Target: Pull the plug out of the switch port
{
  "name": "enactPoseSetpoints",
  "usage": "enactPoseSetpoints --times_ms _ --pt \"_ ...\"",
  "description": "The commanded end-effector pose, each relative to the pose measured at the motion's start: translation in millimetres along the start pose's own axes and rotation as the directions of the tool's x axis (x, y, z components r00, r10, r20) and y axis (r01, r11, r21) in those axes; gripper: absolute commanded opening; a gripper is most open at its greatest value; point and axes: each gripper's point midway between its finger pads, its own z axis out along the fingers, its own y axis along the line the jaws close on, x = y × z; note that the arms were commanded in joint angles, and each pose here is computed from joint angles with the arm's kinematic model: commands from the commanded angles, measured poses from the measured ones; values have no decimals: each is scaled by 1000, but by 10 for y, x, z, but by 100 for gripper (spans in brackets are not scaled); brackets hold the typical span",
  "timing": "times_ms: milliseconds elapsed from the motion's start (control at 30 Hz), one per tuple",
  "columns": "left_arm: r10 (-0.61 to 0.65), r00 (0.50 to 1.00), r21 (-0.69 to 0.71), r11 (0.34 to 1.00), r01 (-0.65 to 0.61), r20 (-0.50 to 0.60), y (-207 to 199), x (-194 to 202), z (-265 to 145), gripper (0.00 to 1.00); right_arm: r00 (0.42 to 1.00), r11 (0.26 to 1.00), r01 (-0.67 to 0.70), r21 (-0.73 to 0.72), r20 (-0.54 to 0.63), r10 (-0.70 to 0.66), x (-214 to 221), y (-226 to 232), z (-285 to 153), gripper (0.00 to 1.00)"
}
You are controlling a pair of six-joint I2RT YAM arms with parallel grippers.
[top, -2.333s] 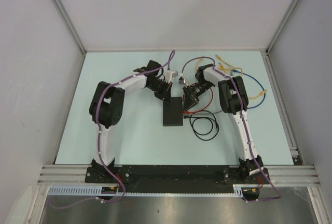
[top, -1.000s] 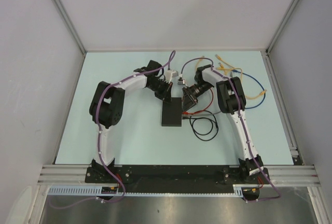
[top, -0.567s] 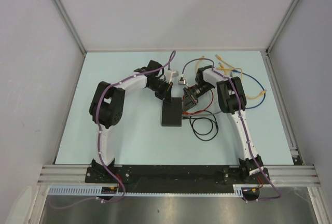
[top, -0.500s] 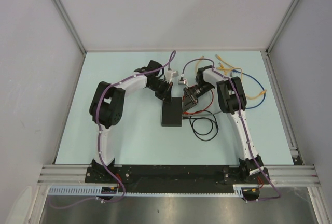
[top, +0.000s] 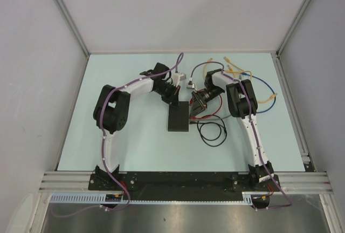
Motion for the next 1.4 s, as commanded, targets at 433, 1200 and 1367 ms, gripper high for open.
enactPoseSetpoints --times_ms 433,1200,1367 --pt "66 997 -53 996 -67 -29 43 43 50 0 966 981 -105 163 -216 139 413 -327 12 33" --pt "65 997 -63 996 -67 -37 71 75 73 0 942 949 -12 314 -316 116 404 -289 -172 2" --pt "66 997 -60 996 -69 -36 76 74 86 0 936 932 47 359 -341 84 392 -265 -415 0"
